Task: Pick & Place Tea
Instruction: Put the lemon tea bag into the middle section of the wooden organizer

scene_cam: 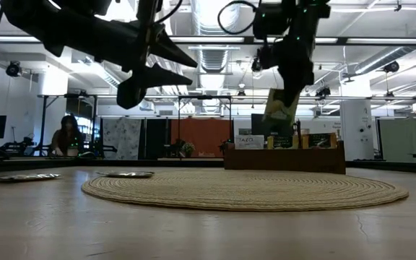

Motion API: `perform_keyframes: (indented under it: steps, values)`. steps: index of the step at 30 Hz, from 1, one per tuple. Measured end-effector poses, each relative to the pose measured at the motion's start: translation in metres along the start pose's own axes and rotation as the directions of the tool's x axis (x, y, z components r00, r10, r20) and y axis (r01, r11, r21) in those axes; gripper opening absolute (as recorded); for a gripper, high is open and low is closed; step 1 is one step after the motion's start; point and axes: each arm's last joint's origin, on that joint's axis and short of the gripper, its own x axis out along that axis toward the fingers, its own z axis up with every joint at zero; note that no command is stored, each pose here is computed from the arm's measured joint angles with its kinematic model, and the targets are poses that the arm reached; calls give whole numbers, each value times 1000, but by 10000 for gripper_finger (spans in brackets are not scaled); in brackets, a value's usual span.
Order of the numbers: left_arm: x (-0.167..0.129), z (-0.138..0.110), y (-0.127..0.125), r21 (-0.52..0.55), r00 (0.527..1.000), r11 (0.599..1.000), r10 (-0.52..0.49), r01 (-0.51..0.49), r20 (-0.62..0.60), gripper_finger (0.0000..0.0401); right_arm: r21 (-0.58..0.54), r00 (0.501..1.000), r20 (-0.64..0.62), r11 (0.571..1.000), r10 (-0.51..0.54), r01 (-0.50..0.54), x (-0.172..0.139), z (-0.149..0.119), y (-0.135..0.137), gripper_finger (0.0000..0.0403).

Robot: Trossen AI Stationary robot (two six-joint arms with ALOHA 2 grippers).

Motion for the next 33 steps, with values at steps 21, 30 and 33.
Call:
perform_keyframes:
  steps: [21,30,33]
  values:
    - [-2,-8,-3,8,999,1000,-5,6,-44,140,-116,982,-169,991,-81,62,59,23,-14,8]
    - [-3,-9,-4,10,999,1000,-4,5,-50,140,-115,980,-185,992,-77,56,64,23,-15,8]
    - [-3,-10,-3,11,999,1000,-3,3,-51,140,-117,979,-187,992,-77,55,66,24,-15,9]
